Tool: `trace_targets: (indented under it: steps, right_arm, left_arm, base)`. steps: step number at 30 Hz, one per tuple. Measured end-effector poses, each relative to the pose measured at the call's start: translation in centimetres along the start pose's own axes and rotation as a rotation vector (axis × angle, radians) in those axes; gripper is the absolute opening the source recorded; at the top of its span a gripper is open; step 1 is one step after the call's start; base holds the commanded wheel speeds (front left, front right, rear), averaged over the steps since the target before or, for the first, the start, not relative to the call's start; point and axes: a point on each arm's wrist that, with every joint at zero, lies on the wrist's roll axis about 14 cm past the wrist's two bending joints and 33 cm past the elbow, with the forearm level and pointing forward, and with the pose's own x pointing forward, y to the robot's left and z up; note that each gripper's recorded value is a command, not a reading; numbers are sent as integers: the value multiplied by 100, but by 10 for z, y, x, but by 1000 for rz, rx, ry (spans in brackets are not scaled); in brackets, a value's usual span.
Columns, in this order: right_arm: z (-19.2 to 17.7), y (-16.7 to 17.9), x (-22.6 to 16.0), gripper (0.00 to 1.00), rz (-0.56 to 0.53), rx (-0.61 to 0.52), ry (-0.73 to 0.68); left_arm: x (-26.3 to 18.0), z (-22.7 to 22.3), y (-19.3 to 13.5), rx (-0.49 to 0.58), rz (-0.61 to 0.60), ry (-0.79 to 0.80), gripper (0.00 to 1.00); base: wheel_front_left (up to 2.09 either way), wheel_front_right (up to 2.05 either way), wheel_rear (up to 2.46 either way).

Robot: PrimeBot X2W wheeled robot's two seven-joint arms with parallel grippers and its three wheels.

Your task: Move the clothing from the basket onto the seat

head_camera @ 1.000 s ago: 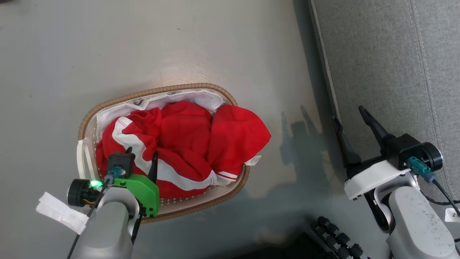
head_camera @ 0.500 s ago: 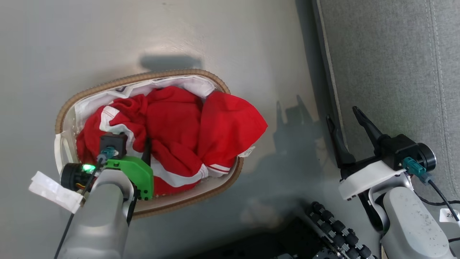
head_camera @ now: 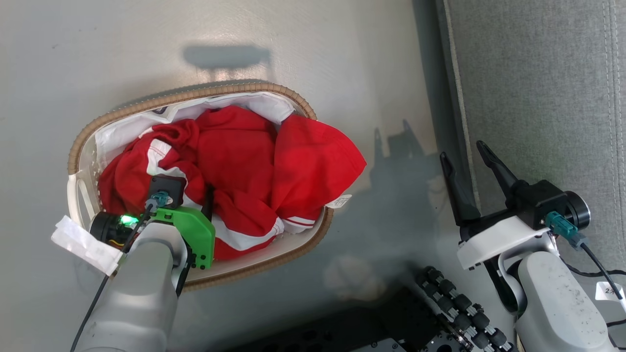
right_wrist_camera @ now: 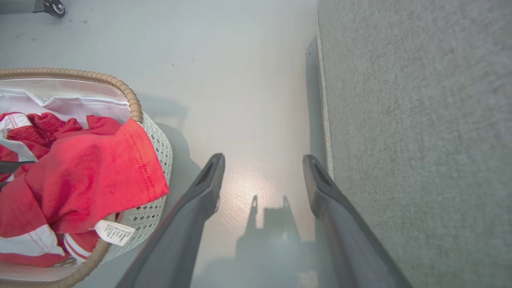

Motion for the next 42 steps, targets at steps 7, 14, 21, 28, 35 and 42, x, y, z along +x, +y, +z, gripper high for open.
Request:
trace_targets:
  steps: [7,14,21,28,35,42]
  right_arm:
    - [-3,2,2,100,4,1,5]
    - [5,3,3,100,6,2,-14]
    - [35,7,-1,100,9,15,-95]
    - [78,8,-13,100,9,35,-212]
    - [117,16,-33,100,32,43,-320]
    - [145,30,-58,100,68,59,-408]
  left_arm:
    - [3,-3,-1,26,-13,25,38]
    - [2,1,-1,6,-8,18,0]
    - [-14,11,-4,-15,9,-25,0]
    - [-40,48,-10,-26,27,-173,0]
    - [-77,69,-21,-28,41,-282,0]
    - [-119,95,-35,-8,47,-416,0]
  base:
    - [0,0,0]
    - [0,0,0]
    - [0,0,0]
    - [0,0,0]
    - [0,0,0]
    - [0,0,0]
